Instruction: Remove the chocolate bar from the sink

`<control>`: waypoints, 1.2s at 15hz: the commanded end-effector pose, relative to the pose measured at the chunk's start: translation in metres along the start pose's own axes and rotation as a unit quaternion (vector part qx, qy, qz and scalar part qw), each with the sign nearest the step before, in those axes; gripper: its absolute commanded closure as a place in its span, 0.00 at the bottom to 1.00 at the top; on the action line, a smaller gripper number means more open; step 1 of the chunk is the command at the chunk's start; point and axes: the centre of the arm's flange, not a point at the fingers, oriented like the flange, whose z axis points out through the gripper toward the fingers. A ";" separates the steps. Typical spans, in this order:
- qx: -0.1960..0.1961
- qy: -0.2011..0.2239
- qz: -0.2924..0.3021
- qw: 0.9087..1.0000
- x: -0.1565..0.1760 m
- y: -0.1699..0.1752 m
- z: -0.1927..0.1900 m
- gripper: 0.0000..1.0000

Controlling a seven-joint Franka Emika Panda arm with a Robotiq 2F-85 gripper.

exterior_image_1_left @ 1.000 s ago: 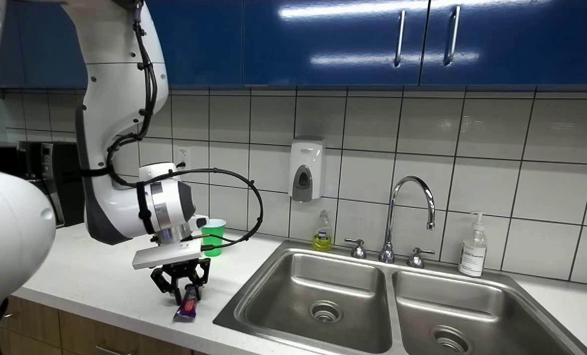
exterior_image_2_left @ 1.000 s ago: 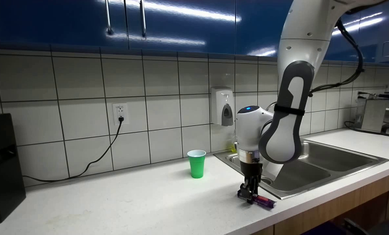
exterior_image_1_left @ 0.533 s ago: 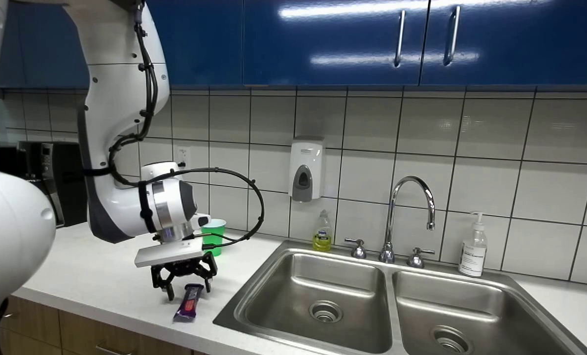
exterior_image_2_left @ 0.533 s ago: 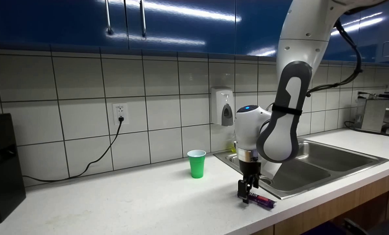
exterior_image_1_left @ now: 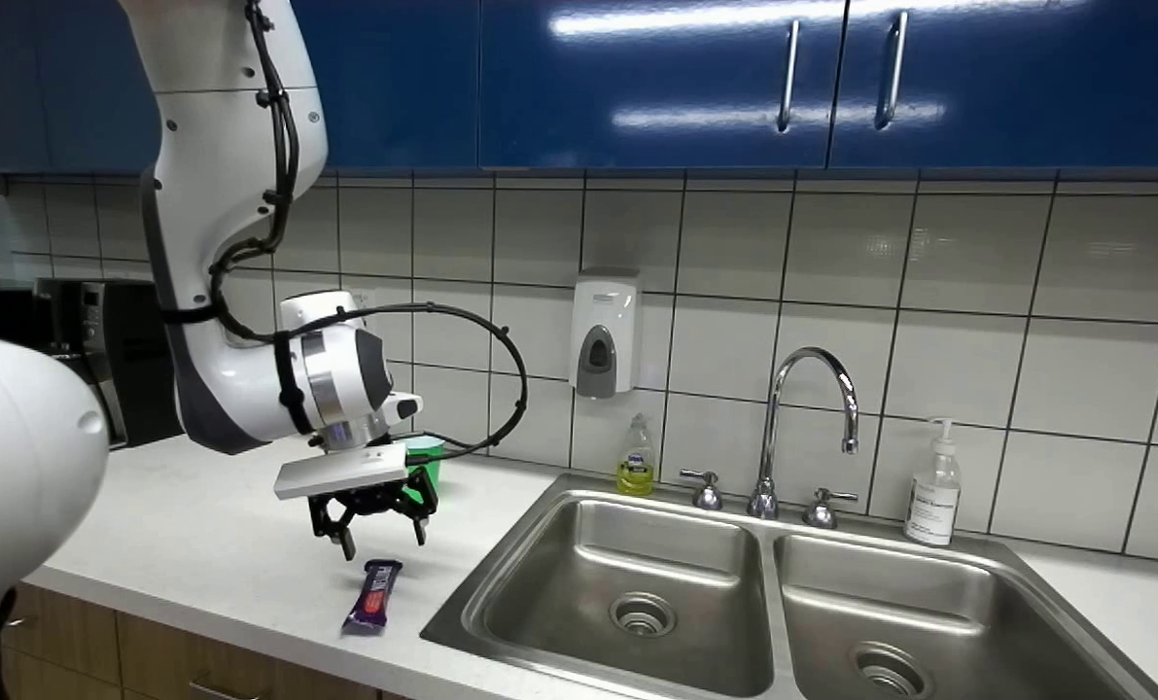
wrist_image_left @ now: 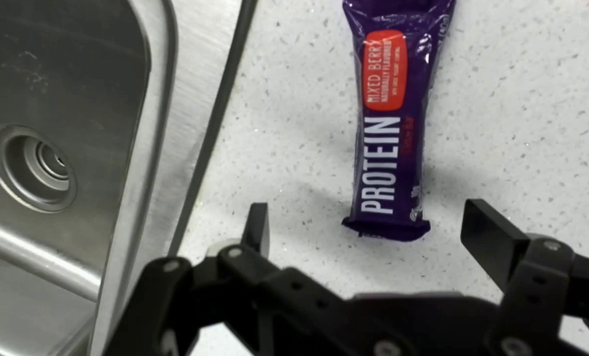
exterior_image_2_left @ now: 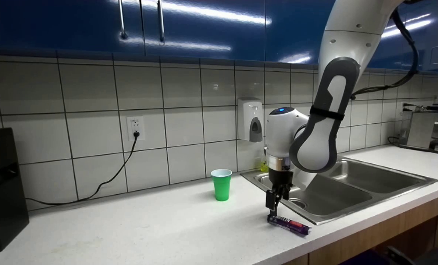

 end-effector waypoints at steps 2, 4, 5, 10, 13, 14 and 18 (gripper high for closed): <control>0.008 -0.002 0.032 0.999 -0.016 0.019 -0.036 0.00; 0.022 -0.008 0.066 0.998 -0.022 0.026 -0.041 0.00; 0.031 -0.012 0.085 0.996 -0.025 0.031 -0.043 0.00; 0.081 -0.040 0.163 0.983 -0.038 0.046 -0.054 0.00; 0.077 -0.067 0.188 0.977 -0.041 0.052 -0.065 0.00; 0.075 -0.076 0.191 0.976 -0.043 0.054 -0.068 0.00; 0.070 -0.106 0.201 0.971 -0.050 0.059 -0.076 0.00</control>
